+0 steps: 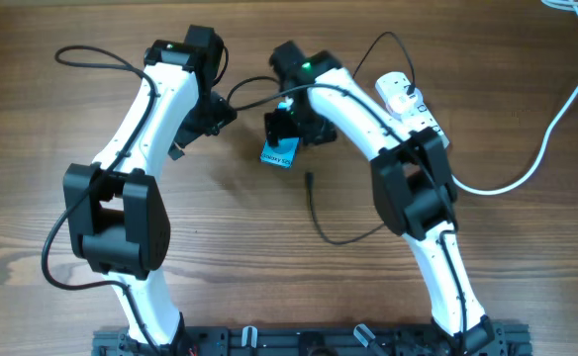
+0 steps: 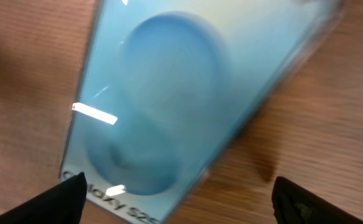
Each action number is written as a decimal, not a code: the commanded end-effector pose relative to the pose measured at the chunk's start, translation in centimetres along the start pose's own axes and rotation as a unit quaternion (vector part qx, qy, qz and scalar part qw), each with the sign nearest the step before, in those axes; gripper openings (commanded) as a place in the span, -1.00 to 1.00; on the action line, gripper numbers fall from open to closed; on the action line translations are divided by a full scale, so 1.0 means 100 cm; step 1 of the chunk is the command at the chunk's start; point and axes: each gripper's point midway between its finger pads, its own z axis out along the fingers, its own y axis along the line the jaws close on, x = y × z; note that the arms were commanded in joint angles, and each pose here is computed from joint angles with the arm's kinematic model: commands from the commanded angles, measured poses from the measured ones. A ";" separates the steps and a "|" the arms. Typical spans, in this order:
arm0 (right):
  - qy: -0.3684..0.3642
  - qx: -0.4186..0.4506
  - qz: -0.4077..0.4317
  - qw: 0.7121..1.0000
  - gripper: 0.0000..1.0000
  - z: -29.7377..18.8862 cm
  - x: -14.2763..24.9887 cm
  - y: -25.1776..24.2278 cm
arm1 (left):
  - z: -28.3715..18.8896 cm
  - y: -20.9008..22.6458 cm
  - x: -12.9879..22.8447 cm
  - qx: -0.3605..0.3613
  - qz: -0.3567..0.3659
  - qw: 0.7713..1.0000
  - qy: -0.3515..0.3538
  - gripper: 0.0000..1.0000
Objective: Plug charger to phone and switch on socket
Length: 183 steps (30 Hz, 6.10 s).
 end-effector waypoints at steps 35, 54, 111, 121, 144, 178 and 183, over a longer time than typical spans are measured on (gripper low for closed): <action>-0.177 -0.122 -0.040 0.976 0.99 -0.306 0.105 -0.014 | 0.059 -0.155 0.073 0.125 0.416 0.900 -0.044 1.00; -0.179 -0.122 -0.041 0.975 0.99 -0.306 0.104 -0.013 | 0.069 -0.161 0.106 0.135 0.439 0.888 -0.004 0.68; -0.318 0.073 0.109 0.939 0.99 -0.332 0.053 -0.094 | -0.166 -0.131 0.067 0.552 0.036 0.695 0.460 0.24; -0.304 -0.028 0.083 0.949 1.00 -0.329 0.051 -0.056 | -0.174 -0.128 0.067 0.539 0.008 0.678 0.500 0.20; -0.291 0.030 0.062 0.954 0.99 -0.239 0.032 0.047 | -0.172 -0.128 0.066 0.537 0.006 0.682 0.497 0.20; -0.326 0.054 0.117 0.937 -0.91 -0.215 -0.001 0.045 | -0.172 -0.128 0.066 0.536 0.006 0.682 0.497 0.24; -0.344 0.009 0.233 0.910 -0.91 -0.226 -0.002 0.043 | -0.174 -0.131 0.063 0.551 0.022 0.681 0.481 0.98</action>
